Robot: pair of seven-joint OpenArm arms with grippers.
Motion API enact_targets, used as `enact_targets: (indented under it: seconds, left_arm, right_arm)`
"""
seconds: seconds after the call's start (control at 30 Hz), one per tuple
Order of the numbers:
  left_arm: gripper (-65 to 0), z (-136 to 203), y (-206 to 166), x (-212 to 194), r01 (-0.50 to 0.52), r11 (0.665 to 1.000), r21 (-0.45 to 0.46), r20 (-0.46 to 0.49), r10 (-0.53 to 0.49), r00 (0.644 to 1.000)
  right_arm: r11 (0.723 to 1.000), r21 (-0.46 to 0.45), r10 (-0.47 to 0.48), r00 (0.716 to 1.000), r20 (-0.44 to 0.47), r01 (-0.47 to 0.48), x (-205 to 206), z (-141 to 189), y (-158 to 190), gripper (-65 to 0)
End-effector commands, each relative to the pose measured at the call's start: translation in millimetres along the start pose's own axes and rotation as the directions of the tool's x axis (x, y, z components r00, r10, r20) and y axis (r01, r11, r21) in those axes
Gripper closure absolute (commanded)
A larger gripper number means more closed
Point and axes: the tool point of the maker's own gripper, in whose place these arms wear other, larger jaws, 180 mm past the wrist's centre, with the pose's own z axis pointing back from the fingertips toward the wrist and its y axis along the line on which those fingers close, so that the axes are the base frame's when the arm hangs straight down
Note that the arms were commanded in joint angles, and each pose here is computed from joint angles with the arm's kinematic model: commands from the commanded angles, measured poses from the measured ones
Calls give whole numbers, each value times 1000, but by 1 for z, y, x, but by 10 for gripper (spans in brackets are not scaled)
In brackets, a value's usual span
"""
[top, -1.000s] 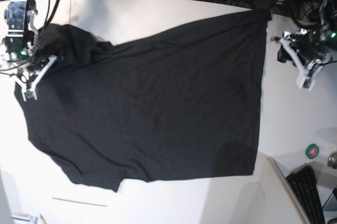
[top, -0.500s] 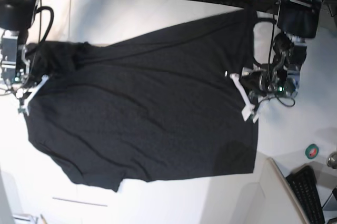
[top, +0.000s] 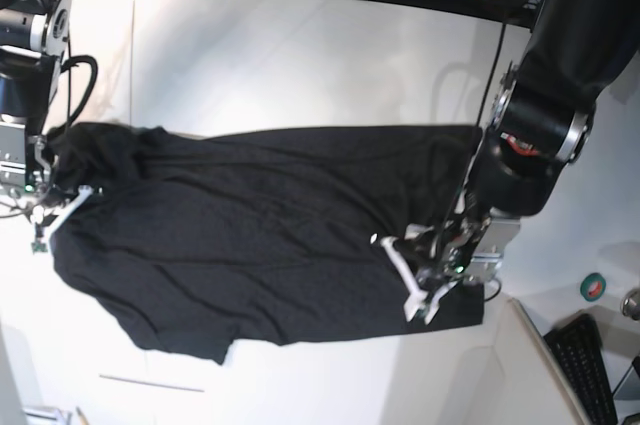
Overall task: Layout the t-shirt on the table in an organized manner, then fold the t-shirt properly
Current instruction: 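Release the shirt and move both grippers to new grasp points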
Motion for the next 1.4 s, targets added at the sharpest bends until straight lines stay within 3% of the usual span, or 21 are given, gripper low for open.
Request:
enact_targets:
  seconds: [0.0,0.13,0.27,0.37,0.47,0.6,0.73,0.83,1.13,1.37]
  left_arm:
    - [0,12,3,47,6,1000,2,101,-6,995]
    - [0,28,-2,81,-1,1000,-23,158,5,987]
    - [0,69,33,74,-89,996,-23,202,92,975]
    - [0,106,49,33,-118,993,7,187,115,976]
    - [0,118,38,-25,-103,994,21,108,100,989]
    - [0,106,24,-78,-114,993,2,47,114,992]
    - [0,87,8,-108,-101,995,-26,-19,100,995]
    - [0,79,0,-120,-85,996,-41,-52,83,995]
    - [0,94,-7,-147,-33,998,-44,-100,29,995]
    - [0,118,-9,-195,10,999,-39,-162,-16,987]
  right_arm:
    - [999,-39,5,995,97,-2,36,10,-19,0]
    - [994,-89,81,983,165,-67,48,44,-25,0]
    - [986,-112,145,958,248,-120,54,90,-8,0]
    - [989,-133,95,953,288,-58,44,122,-9,0]
    - [991,-134,50,956,289,-12,30,133,-6,0]
    - [993,-115,43,967,250,-15,14,125,1,0]
    - [996,-37,92,973,211,-87,10,108,38,0]
    - [986,23,154,962,225,-164,14,107,73,0]
    - [900,191,341,906,250,-392,41,83,181,0]
    - [860,293,391,909,144,-417,32,49,235,0]
